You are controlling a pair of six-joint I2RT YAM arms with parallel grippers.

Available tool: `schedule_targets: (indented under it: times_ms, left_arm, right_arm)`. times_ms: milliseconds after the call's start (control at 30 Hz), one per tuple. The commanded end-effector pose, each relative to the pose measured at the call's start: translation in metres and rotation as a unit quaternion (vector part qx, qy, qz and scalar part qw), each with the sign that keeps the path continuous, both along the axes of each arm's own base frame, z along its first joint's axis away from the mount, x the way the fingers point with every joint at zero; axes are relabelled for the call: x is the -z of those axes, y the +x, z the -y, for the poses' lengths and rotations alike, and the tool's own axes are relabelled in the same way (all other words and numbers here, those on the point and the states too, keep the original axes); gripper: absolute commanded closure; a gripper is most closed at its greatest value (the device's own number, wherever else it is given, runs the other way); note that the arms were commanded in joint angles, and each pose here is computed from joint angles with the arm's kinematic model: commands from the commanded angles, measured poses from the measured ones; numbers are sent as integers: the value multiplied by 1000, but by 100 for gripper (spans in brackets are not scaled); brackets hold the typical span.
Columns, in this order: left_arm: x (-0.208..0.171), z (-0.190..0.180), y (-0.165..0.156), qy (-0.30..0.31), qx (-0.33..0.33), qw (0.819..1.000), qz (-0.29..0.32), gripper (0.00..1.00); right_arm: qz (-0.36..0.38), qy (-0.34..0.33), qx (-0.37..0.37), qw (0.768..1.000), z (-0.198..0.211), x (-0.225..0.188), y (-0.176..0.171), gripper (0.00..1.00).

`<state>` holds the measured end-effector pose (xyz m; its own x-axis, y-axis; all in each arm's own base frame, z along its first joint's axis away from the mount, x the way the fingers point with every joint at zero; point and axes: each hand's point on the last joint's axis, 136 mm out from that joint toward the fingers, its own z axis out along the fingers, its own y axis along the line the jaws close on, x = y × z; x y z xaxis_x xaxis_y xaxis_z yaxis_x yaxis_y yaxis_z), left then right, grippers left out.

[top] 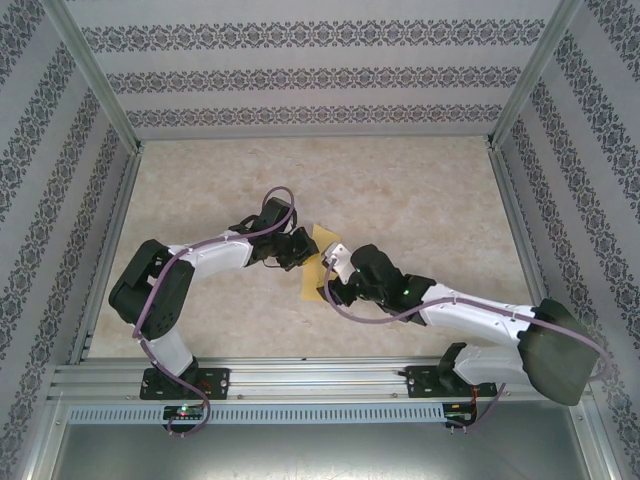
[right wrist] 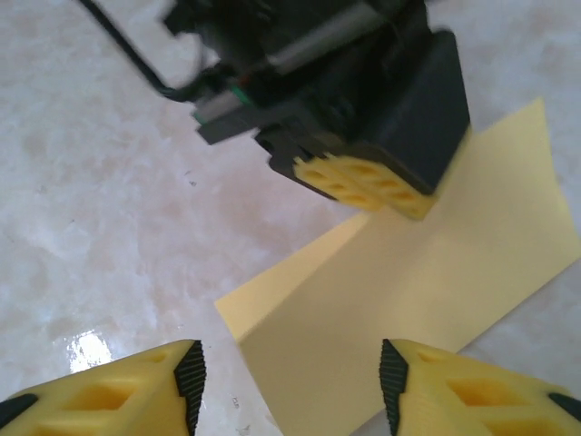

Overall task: Fold a paper plane with a square sheet of paper (pick it up from the middle)
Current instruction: Fold the triangle a second time at the center of the table.

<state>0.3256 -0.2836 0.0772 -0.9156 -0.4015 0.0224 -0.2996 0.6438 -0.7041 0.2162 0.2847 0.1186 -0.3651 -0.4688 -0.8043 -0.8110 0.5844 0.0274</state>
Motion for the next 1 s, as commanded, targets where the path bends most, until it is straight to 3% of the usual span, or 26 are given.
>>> schedule_targets:
  times_ms: [0,133,400,500,600,667,833,967]
  left_arm:
    - [-5,3,-6,12,27,1000,-1,90]
    - [-3,3,-8,12,31,999,-7,90]
    - [-9,10,-7,2,44,999,-13,90]
    - [-10,11,-7,-3,46,999,-13,90]
    - [-6,10,-9,4,47,999,-16,90]
    - [-5,10,-9,-1,42,999,-16,90]
    - [2,9,-13,-8,41,999,-16,89]
    - [6,5,-17,-15,32,999,-11,87]
  right_arm:
    - [51,-65,-30,996,-1,7,-9,42]
    - [49,-64,21,997,-6,9,2,33]
    - [71,-112,64,989,-31,25,14,31]
    - [85,-129,97,983,-25,27,21,36]
    - [82,-132,114,981,-15,31,21,52]
    - [69,-128,103,984,-15,31,15,64]
    - [24,-94,73,993,-21,31,-3,78]
    - [12,-114,76,991,-14,43,-5,92]
